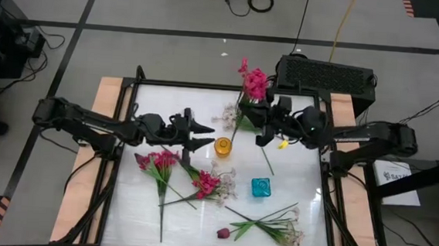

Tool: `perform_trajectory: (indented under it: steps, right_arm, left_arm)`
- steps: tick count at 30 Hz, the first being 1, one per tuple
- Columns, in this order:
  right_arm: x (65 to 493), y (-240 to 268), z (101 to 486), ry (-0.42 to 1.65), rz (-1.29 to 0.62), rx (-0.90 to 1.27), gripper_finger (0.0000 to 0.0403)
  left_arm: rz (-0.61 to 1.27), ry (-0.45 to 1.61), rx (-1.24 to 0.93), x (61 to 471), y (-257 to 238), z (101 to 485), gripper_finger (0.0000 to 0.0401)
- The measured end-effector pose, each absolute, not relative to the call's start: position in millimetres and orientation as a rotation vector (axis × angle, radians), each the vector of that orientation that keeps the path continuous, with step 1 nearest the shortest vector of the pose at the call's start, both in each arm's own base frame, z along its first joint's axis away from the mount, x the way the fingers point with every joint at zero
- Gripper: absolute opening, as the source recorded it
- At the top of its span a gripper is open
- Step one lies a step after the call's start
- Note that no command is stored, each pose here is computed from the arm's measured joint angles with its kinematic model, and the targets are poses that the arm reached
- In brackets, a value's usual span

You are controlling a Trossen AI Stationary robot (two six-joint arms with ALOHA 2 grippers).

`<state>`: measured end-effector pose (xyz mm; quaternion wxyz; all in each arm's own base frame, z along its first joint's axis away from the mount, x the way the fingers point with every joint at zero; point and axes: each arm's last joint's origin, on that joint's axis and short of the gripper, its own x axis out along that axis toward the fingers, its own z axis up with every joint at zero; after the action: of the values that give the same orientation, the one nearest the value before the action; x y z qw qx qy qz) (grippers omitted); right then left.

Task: Sort flowers into vase by color
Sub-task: Put the top pink flowers into the transparent vase

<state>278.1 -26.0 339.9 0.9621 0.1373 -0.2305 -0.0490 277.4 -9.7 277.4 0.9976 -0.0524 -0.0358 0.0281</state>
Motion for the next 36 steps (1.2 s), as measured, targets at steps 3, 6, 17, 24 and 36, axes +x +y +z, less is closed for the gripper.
perform_trajectory:
  steps: [3, 6, 17, 24, 36]
  right_arm:
    - [290.2, -23.2, 328.0, -0.451, -0.087, 0.291, 0.0005]
    - [297.9, -19.9, 320.2, -0.450, -0.072, 0.300, 0.0007]
    - [300.9, -5.2, 319.4, -0.489, -0.030, 0.255, 0.0010]
    - [298.7, -0.1, 323.5, -0.534, -0.021, 0.218, 0.0010]
    - [296.9, 1.2, 326.3, -0.568, -0.047, 0.201, 0.0011]
  left_arm:
    - [0.043, -0.094, -0.107, 283.9, -13.4, 272.9, 0.0219]
    - [0.050, -0.101, -0.108, 285.5, -14.5, 271.6, 0.0251]
    - [-0.024, -0.112, -0.186, 285.3, -20.1, 272.9, 0.0271]
    - [-0.028, -0.096, -0.151, 286.8, -21.7, 269.9, 0.0271]
    - [-0.018, -0.100, -0.155, 304.1, -19.9, 249.3, 0.0271]
